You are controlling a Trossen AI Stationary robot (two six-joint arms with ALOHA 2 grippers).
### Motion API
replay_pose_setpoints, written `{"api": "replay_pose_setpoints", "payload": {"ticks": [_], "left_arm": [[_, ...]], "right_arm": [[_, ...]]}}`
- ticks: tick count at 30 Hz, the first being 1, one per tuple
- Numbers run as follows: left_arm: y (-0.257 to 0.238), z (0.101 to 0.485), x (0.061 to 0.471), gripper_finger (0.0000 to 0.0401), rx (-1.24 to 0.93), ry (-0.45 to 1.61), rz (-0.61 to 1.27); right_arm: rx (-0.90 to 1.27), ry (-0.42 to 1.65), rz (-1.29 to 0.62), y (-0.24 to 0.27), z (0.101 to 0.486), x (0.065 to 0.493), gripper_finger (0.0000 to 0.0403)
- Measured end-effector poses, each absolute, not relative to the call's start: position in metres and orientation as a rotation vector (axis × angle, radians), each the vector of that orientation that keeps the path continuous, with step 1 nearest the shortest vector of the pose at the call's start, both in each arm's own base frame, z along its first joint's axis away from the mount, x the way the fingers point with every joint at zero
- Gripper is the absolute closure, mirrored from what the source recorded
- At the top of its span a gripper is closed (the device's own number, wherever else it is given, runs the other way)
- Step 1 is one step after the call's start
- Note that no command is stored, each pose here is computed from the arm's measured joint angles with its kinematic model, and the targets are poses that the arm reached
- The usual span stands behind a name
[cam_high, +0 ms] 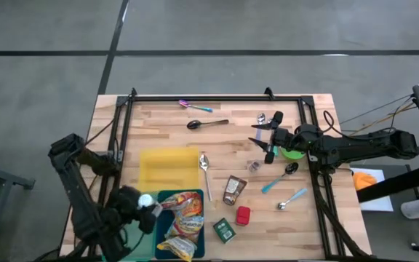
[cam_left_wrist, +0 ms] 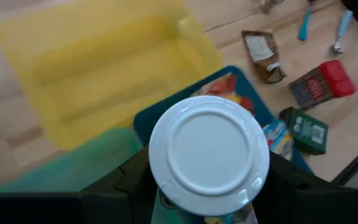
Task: Pick & Place Food Item
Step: Put the white spice bottle into the green bin
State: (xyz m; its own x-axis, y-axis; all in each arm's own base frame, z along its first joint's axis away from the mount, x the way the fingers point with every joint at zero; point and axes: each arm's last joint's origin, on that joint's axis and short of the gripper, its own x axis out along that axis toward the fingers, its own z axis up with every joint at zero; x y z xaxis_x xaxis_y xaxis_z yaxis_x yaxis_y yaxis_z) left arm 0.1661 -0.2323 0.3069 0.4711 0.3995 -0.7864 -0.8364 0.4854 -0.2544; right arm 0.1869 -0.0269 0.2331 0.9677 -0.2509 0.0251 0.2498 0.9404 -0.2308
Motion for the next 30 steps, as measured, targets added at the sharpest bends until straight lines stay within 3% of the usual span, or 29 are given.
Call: {"api": "replay_pose_setpoints", "payload": {"ticks": [6, 17, 30], "left_arm": [[-0.247, 0.279, 0.139, 0.0206, -0.775, 0.736, 0.853], [-0.266, 0.273, 0.104, 0.0206, -0.827, 0.889, 0.827], [-0.264, 0.243, 0.087, 0.0206, -0.634, 1.055, 0.801]], "right_arm": [[-0.235, 0.005, -0.256, -0.027, 0.233, 0.187, 0.0188], [-0.235, 0.004, -0.256, -0.027, 0.233, 0.187, 0.0188], [-0.235, 0.004, -0.256, -0.027, 0.233, 0.187, 0.0188]]}}
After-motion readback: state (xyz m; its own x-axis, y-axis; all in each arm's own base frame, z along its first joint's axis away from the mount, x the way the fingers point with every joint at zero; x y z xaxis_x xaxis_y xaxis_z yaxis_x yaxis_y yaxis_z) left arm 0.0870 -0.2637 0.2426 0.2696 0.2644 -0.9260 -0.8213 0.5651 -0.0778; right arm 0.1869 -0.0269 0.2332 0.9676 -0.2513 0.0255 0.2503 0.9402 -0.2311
